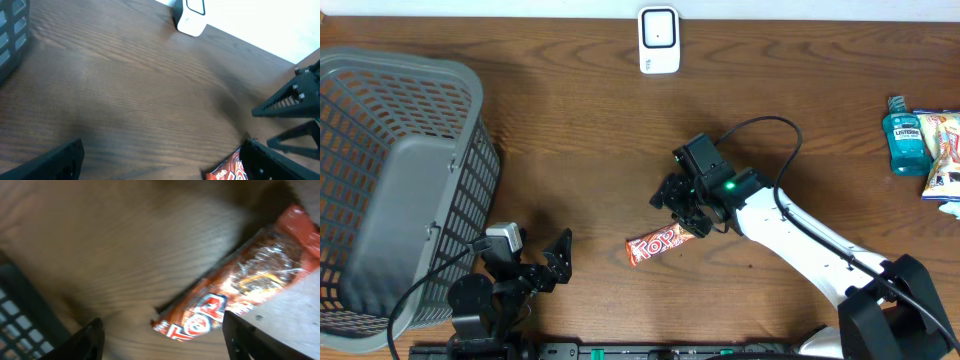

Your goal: Scan the item barcode

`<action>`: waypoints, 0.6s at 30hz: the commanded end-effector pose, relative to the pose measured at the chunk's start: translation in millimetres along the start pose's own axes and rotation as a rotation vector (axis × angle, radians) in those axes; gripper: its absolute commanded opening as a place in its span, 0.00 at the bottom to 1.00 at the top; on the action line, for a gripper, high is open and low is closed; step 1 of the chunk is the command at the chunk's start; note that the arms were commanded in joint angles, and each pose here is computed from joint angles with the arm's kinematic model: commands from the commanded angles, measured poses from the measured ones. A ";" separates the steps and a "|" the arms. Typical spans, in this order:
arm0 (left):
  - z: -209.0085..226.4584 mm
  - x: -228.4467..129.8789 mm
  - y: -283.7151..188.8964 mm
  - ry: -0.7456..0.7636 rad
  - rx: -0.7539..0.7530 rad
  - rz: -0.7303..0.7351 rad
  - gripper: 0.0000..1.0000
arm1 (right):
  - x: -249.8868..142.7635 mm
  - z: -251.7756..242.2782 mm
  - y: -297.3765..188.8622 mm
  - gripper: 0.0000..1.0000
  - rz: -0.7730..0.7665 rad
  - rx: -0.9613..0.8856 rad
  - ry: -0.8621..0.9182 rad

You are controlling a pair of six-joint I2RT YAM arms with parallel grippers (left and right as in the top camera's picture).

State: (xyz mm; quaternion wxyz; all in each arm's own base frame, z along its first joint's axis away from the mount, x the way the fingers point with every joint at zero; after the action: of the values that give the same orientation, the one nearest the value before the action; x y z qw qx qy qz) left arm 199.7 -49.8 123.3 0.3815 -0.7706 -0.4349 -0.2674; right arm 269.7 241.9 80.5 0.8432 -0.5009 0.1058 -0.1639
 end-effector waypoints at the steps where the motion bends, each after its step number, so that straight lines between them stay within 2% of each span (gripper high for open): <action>1: 4.6 -8.9 2.0 -0.006 0.007 0.030 0.99 | 0.2 8.8 0.1 0.46 -0.005 0.036 0.003; 2: 4.6 -8.9 2.0 -0.006 0.007 0.030 0.99 | -1.2 9.5 0.2 0.43 0.003 0.040 0.021; 5: 4.6 -8.9 2.0 -0.006 0.007 0.030 0.99 | -6.4 6.6 1.1 0.41 0.034 0.028 0.076; 9: 4.6 -8.9 2.0 -0.006 0.007 0.030 0.99 | -7.9 -7.3 2.9 0.37 0.046 -0.067 0.149; 18: 4.6 -8.9 2.0 -0.006 0.007 0.030 0.99 | 1.1 -13.4 15.0 0.41 0.108 -0.295 0.170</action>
State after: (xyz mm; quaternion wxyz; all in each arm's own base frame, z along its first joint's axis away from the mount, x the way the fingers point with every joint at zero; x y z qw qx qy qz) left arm 199.6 -49.8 123.2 0.3815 -0.7706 -0.4348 -0.2673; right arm 257.5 232.5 66.2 0.7698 -0.5778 0.2286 -0.1460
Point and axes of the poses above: each gripper's point midway between its finger pads, its own y axis out along the fingers, its own z axis along the line the jaws close on, x = y × z, the point moved 1 cm from there along -y, back along the fingers, and after that the axes turned 8 degrees about -y, right-handed, at the moved point
